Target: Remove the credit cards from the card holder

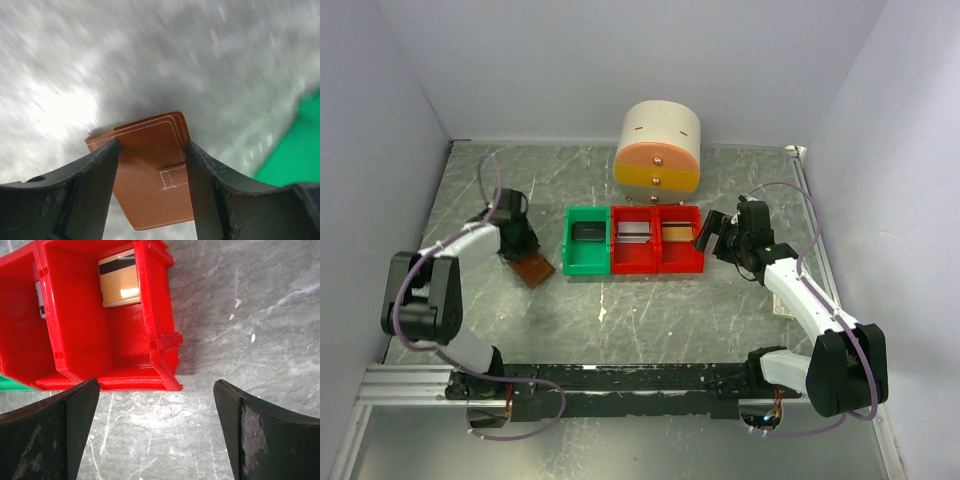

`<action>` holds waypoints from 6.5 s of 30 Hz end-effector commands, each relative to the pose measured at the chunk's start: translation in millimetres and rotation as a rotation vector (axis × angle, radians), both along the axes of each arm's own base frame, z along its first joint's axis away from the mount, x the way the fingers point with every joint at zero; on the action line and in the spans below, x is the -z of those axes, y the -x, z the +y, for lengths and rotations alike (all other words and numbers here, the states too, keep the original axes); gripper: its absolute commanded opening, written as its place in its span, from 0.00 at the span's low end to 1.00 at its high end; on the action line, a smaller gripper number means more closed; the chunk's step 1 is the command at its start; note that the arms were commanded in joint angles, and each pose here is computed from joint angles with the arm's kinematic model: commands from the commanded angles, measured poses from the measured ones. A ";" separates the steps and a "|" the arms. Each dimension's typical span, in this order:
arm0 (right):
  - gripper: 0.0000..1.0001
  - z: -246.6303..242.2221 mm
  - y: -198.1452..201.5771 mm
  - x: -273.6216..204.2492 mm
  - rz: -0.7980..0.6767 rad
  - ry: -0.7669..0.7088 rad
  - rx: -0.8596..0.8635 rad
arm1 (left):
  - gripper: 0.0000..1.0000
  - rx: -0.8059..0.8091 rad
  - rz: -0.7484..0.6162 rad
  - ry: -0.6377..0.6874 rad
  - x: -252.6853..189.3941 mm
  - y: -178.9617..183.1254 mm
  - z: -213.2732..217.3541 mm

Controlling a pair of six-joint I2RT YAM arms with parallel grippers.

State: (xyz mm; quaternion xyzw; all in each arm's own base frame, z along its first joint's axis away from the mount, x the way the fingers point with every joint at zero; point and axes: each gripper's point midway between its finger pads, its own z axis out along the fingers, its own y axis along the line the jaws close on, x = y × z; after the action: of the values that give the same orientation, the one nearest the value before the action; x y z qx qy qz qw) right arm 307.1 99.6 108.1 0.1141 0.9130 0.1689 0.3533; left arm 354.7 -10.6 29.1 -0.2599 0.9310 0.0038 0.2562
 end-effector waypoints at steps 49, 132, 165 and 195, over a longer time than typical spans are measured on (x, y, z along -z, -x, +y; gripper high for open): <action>0.53 303.7 182.1 81.6 0.241 -0.515 -0.514 | 0.61 0.301 -0.032 0.287 4.4 207.0 -127.3; 0.42 172.9 142.4 54.2 0.012 -0.081 -0.389 | 0.87 0.750 -0.302 0.558 -111.5 182.6 -212.2; 0.25 120.1 175.9 122.0 0.166 -0.290 -0.280 | 0.70 1.531 -0.011 -0.227 0.0 206.7 -295.1; 0.33 121.9 183.1 118.7 0.178 -0.284 -0.337 | 0.11 1.519 -0.259 0.075 -26.3 220.2 -322.4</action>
State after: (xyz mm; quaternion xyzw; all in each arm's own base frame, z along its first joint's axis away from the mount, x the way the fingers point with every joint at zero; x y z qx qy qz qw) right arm 143.0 243.5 19.2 0.0332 0.8819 0.3946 0.2558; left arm 134.4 -315.0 39.7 0.4620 0.8249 -0.1881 0.2658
